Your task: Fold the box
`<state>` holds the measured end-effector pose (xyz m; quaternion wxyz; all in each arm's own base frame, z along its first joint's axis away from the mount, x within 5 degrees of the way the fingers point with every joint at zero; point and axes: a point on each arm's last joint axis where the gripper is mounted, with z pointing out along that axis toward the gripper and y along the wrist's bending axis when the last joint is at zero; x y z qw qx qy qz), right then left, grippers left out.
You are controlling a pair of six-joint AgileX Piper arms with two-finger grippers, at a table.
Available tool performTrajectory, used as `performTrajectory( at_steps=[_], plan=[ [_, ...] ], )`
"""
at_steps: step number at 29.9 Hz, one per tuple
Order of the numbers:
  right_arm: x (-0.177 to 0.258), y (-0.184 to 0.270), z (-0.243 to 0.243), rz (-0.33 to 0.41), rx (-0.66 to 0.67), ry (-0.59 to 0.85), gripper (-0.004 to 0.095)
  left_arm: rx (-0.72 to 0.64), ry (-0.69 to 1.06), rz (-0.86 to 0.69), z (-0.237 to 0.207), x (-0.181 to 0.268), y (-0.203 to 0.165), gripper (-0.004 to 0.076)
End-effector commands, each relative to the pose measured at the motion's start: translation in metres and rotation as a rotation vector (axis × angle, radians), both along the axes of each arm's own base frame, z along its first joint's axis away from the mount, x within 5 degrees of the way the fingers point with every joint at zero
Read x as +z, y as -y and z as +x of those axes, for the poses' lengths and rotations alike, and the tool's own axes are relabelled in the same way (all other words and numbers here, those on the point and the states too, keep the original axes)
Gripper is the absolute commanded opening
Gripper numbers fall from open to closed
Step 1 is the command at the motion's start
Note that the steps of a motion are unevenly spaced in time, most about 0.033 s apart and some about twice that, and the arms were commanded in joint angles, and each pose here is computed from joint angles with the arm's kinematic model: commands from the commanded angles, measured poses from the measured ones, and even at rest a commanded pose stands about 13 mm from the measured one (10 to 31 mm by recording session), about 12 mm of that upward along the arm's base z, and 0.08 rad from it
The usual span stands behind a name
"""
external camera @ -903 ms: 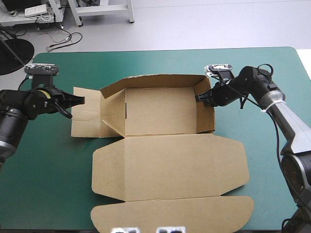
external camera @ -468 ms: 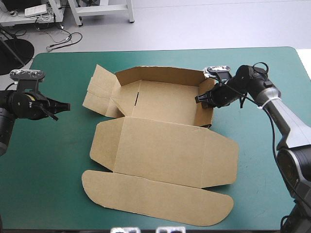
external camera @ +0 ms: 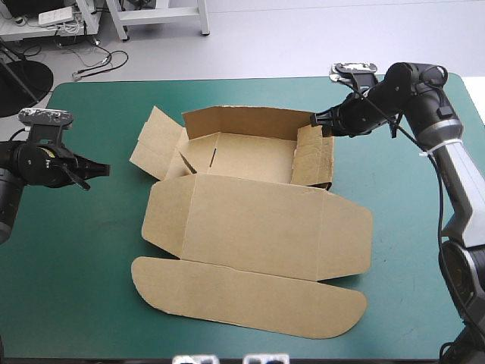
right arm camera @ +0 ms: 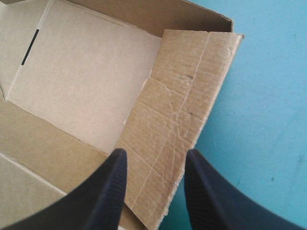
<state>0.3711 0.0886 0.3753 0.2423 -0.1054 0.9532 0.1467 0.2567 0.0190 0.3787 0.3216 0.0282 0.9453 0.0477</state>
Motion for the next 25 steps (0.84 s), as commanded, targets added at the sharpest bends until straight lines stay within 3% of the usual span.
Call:
performTrajectory(
  at_steps=[1,9,13,17,25],
  plan=[
    [0.041,0.007,-0.021,0.023,-0.049,0.075,0.0375,0.002,0.104,0.038,-0.004,0.02,-0.003,-0.0009],
    [0.042,0.013,-0.024,-0.007,-0.125,0.068,0.0375,0.072,0.096,0.071,-0.006,0.02,-0.02,-0.0009],
    [0.016,0.012,-0.011,-0.039,-0.128,0.013,0.0375,0.069,0.095,0.083,-0.006,0.02,-0.022,-0.0009],
    [-0.01,0.003,0.01,0.007,-0.108,-0.027,0.0375,0.068,0.1,0.081,-0.006,0.02,-0.021,-0.0009],
    [-0.06,-0.004,0.038,0.006,-0.102,-0.141,0.0374,0.07,0.1,0.078,-0.006,0.02,-0.021,-0.0009]
  ],
)
